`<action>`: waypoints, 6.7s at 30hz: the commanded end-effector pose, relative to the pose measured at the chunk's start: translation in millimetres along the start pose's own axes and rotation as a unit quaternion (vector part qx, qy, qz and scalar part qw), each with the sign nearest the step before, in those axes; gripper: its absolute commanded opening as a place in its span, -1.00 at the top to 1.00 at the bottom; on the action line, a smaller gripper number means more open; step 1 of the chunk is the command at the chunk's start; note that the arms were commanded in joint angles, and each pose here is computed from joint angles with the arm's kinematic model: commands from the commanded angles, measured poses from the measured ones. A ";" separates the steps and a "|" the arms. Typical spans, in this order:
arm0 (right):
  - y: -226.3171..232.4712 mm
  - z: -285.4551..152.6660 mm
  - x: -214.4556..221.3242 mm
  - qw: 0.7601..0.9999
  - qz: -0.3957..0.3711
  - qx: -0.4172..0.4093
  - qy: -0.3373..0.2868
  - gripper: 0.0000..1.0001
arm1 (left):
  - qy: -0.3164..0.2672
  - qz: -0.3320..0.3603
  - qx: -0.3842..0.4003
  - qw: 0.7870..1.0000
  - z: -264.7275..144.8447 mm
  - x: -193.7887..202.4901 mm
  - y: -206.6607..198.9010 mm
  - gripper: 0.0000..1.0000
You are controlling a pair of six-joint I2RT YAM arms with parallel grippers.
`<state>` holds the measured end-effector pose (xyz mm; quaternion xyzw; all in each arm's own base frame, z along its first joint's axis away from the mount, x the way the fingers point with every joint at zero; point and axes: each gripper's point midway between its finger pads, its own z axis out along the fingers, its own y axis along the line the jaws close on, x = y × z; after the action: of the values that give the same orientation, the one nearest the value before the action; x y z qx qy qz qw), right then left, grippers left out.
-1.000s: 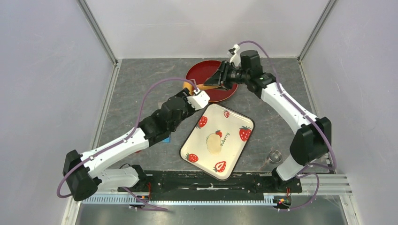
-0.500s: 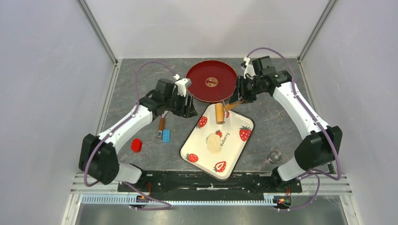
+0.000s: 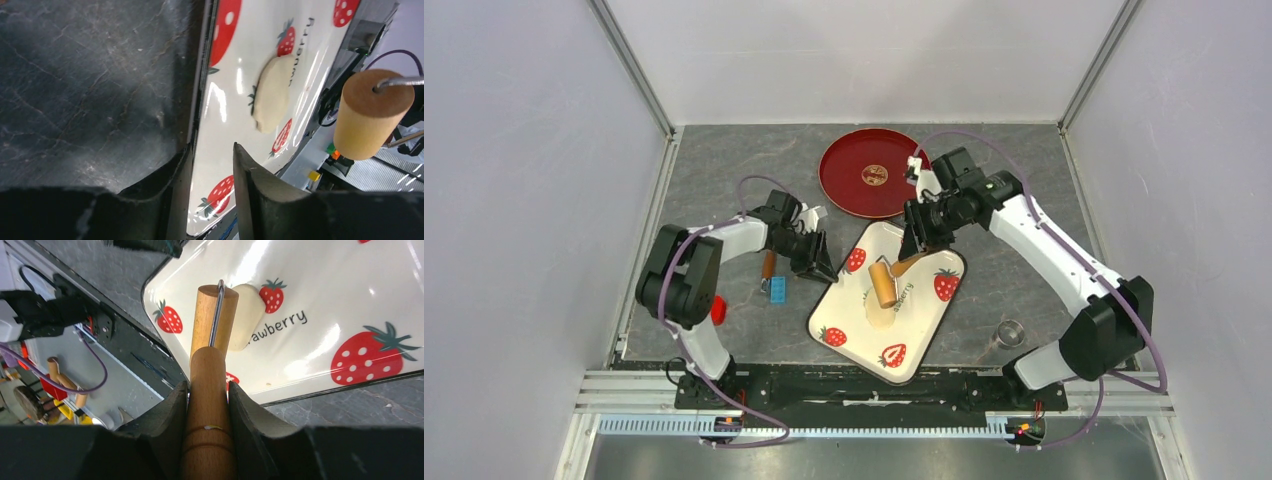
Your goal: Roll out the dumpling wrappers from the dough
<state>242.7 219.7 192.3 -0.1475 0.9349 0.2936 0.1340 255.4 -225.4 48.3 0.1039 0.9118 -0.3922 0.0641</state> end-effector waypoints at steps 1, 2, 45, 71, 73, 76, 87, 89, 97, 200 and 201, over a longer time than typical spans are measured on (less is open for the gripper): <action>15.4 5.0 -1.9 0.998 -0.040 -0.010 -0.042 1.00 | 0.026 0.006 0.013 1.000 10.6 7.0 3.7 0.21; 16.8 9.3 0.0 0.998 -0.043 -0.011 -0.045 1.00 | 0.029 0.004 0.003 1.000 12.2 8.9 8.5 0.23; -93.0 70.3 139.2 0.953 -0.092 0.234 0.170 1.00 | 0.096 0.026 -0.131 0.986 20.2 40.5 55.0 0.96; -65.9 91.4 138.8 0.966 -0.122 0.180 0.143 1.00 | 0.096 0.029 -0.141 0.985 18.1 41.9 58.1 0.96; -34.3 89.6 108.8 0.977 -0.130 0.135 0.104 1.00 | 0.097 0.028 -0.142 0.985 18.0 42.0 59.0 0.96; 14.5 78.1 67.8 0.987 -0.140 0.069 0.050 1.00 | 0.097 0.029 -0.143 0.985 18.2 41.7 59.5 0.96; 77.2 34.2 7.3 0.993 -0.111 -0.035 -0.033 1.00 | 0.100 0.027 -0.149 0.983 17.6 43.4 61.9 0.96; 56.6 32.0 7.3 0.996 -0.089 -0.004 -0.029 1.00 | 0.101 0.027 -0.149 0.983 17.9 43.8 62.1 0.96; 2.6 49.2 43.7 0.995 -0.071 0.058 0.028 1.00 | 0.104 0.026 -0.150 0.983 17.9 44.2 63.1 0.96; -109.8 24.7 144.8 0.955 -0.050 0.241 0.167 1.00 | 0.110 0.030 -0.165 0.980 16.4 43.0 68.0 0.96; -108.2 24.1 141.8 0.957 -0.048 0.235 0.164 1.00 | 0.109 0.030 -0.164 0.980 16.3 42.6 67.6 0.96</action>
<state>199.3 208.4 110.6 -0.1780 0.9505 0.2034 0.1535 239.3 -218.4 15.6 0.1430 0.9393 -0.3116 0.0109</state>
